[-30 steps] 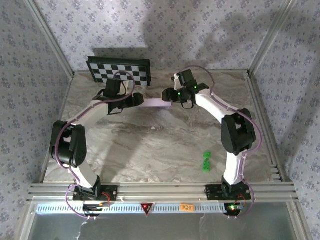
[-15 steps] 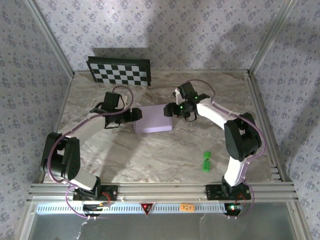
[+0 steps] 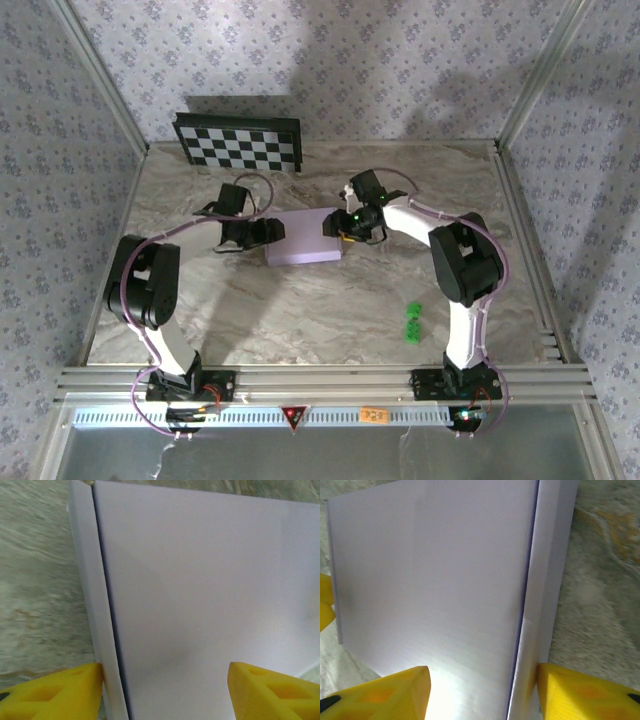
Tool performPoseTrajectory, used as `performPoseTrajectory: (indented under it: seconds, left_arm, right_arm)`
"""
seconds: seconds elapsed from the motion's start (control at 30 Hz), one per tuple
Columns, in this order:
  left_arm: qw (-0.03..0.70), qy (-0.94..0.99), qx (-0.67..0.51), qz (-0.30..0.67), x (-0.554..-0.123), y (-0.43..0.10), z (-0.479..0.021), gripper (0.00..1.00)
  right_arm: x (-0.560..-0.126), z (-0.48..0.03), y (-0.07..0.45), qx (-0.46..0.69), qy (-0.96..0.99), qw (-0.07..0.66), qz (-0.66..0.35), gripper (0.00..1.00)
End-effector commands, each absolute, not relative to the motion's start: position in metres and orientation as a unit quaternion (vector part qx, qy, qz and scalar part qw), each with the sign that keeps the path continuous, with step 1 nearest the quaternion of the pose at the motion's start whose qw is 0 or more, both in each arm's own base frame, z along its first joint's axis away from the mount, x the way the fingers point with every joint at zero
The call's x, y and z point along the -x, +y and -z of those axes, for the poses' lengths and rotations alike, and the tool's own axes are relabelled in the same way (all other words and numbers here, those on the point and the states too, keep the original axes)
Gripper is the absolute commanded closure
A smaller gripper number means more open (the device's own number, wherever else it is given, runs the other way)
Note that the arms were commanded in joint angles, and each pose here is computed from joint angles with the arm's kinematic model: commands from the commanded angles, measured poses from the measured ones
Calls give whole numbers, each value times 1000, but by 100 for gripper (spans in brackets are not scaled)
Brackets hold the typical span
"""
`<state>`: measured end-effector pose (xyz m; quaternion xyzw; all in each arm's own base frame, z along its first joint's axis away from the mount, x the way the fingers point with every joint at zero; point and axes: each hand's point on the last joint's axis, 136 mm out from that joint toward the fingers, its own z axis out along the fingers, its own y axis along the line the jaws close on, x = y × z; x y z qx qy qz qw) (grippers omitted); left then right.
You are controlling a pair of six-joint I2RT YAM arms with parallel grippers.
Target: Fold the paper box
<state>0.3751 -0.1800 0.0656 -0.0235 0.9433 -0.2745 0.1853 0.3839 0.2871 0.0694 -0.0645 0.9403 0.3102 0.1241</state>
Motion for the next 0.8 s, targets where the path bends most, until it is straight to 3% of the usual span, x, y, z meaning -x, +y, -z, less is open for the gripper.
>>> performPoseTrajectory:
  seconds: [0.0,0.5,0.77]
  left_arm:
    - [224,936,17,269,-391,-168,-94,33]
    - [323,914,167,181,-472,-9,-110,33]
    - [336,907,199,158,-517,45,-93,33]
  right_arm:
    - [-393,-99,340,86,915,150,-365,42]
    - [-455,-152,534,92,797,270,-533,44]
    - [-476,-120,563,74,769,303,-558,42]
